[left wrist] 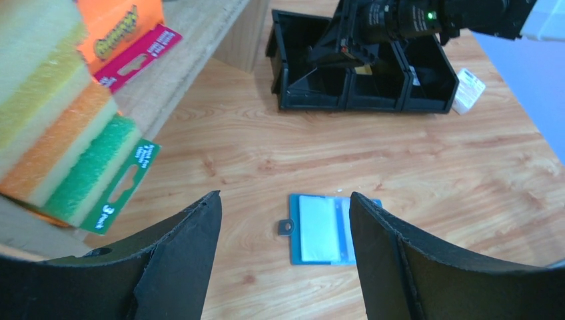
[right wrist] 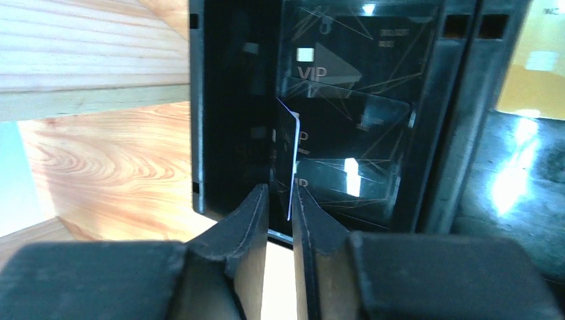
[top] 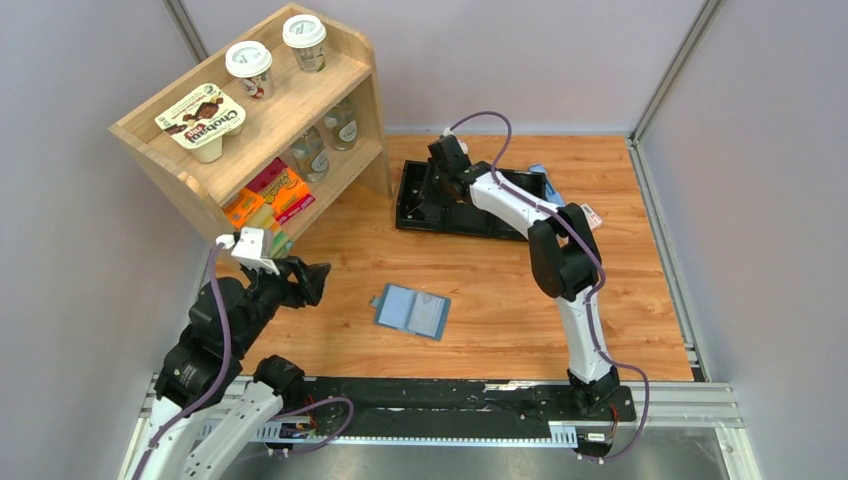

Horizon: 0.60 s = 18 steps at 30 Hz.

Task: Take the credit cards out of the card holder
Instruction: Place the credit card in the storage box.

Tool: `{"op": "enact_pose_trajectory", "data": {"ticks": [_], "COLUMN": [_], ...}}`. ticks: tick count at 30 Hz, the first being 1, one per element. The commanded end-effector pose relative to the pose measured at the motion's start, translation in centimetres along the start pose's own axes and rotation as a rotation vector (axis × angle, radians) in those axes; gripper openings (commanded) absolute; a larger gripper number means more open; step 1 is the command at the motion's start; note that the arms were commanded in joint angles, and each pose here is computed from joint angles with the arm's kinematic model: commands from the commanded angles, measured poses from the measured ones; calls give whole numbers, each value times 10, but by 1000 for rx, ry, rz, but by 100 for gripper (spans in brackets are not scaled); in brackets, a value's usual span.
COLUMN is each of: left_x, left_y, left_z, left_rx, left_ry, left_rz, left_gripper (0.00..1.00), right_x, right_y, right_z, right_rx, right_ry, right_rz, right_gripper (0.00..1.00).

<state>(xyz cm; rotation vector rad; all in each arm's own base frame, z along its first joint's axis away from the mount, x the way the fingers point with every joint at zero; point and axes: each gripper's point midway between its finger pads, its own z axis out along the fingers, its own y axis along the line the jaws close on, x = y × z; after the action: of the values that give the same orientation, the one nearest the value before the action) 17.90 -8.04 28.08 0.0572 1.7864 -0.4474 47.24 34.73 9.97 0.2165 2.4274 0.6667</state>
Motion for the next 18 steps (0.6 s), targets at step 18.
{"op": "enact_pose_trajectory", "data": {"ticks": [18], "left_x": [91], "left_y": [-67], "left_z": [72], "left_rx": [316], "left_ry": [416], "left_rz": [-128], "left_gripper": [79], "right_x": [45], "right_y": [-18], "right_z": [-127], "right_rx": [-33], "right_ry": [-49], "right_rz": [-182], "right_gripper": [62]}}
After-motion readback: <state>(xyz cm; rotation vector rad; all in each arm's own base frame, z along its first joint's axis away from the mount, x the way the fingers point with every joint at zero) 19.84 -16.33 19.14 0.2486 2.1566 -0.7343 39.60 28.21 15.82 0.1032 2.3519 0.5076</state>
